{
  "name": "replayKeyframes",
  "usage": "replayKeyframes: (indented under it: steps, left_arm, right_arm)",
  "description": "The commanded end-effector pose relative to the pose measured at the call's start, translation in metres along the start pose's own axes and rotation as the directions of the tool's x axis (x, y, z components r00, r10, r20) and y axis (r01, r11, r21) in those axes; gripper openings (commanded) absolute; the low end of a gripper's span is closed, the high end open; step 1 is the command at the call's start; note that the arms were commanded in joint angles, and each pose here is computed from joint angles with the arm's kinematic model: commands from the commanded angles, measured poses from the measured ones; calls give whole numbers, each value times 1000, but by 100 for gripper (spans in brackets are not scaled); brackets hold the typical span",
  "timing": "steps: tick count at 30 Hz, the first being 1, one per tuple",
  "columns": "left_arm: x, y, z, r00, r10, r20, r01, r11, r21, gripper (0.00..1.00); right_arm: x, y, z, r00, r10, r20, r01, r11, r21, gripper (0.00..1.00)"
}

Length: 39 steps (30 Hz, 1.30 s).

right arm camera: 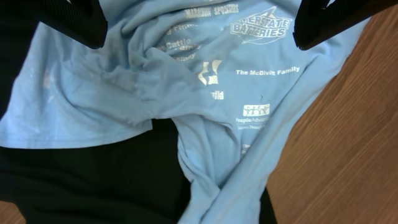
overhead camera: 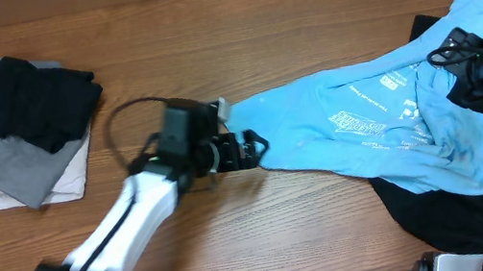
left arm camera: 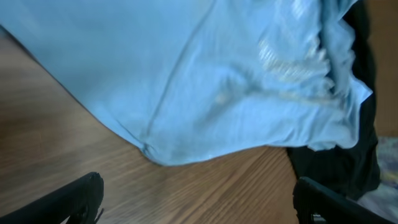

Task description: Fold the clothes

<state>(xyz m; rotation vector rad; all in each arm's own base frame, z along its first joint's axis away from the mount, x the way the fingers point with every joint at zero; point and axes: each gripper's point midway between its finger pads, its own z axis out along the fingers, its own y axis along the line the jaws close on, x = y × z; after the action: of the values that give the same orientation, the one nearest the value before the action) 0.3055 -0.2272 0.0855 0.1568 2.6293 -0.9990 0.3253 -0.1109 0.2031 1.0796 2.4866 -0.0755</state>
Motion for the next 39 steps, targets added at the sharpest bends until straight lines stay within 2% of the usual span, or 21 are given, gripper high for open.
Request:
replayKeyframes:
  steps: [1, 3, 4, 6, 7, 8, 9, 10, 18, 21, 22, 24, 25, 28, 34, 39]
  left_arm:
    - [21, -2, 45, 973, -210, -100, 211, 977, 2, 100]
    - [24, -2, 67, 969, -222, -107, 224, 974, 15, 96]
    - [22, -3, 72, 972, -211, -100, 215, 976, 27, 86]
    - [18, -5, 81, 975, -207, -83, 212, 976, 51, 61]
    - [12, -7, 83, 978, -198, -64, 202, 977, 69, 39]
    - [9, -9, 83, 981, -189, -51, 193, 978, 79, 27]
    - [5, -11, 82, 983, -181, -39, 184, 979, 89, 5]
    - [-4, -14, 80, 985, -170, -11, 170, 979, 109, 4]
    - [-59, -14, 33, 982, -132, 133, 114, 984, 134, 4]
    - [-43, -11, 21, 980, -187, 64, 180, 977, 112, 4]
    - [-34, -9, 22, 979, -204, 31, 200, 976, 91, 8]
    - [-15, -3, 26, 972, -232, -23, 233, 972, 31, 46]
    - [-5, 3, 29, 967, -250, -43, 249, 968, -12, 56]
    - [12, 11, 37, 950, -305, -61, 299, 949, -102, 70]
    - [26, 26, 61, 937, -348, -18, 335, 915, -226, 74]
    - [29, 34, 84, 926, -376, -9, 364, 902, -230, 68]
  right_arm:
    - [-6, -2, -5, 1000, 1, 12, -1, 1000, -11, 100]
    - [-6, -2, -5, 1000, -17, 12, 17, 1000, -11, 100]
    - [-6, -2, -5, 1000, -17, 11, 17, 1000, -11, 100]
    - [-6, -2, -5, 1000, -17, 11, 17, 1000, -11, 100]
    - [-6, -2, -5, 1000, -17, 11, 17, 1000, -11, 100]
    - [-6, -2, -5, 1000, -17, 11, 17, 1000, -11, 100]
    - [-6, -2, -5, 1000, -17, 11, 17, 1000, -11, 100]
    - [-6, -2, -5, 1000, -17, 11, 17, 1000, -11, 100]
    - [-5, -2, -2, 1000, -21, 5, 22, 1000, -7, 100]
    - [-3, -3, 1, 1000, -22, 0, 22, 1000, -4, 100]
    - [-2, -3, 2, 1000, -22, -3, 22, 1000, -3, 100]
    - [0, -4, 5, 1000, -23, -9, 23, 1000, 0, 100]
    - [1, -4, 6, 1000, -23, -12, 23, 1000, 1, 100]
    - [2, -5, 6, 1000, -23, -14, 23, 1000, 2, 100]
    - [3, -6, 6, 999, -25, -20, 25, 1000, 6, 100]
    - [3, -5, 6, 1000, -24, -20, 24, 1000, 5, 100]
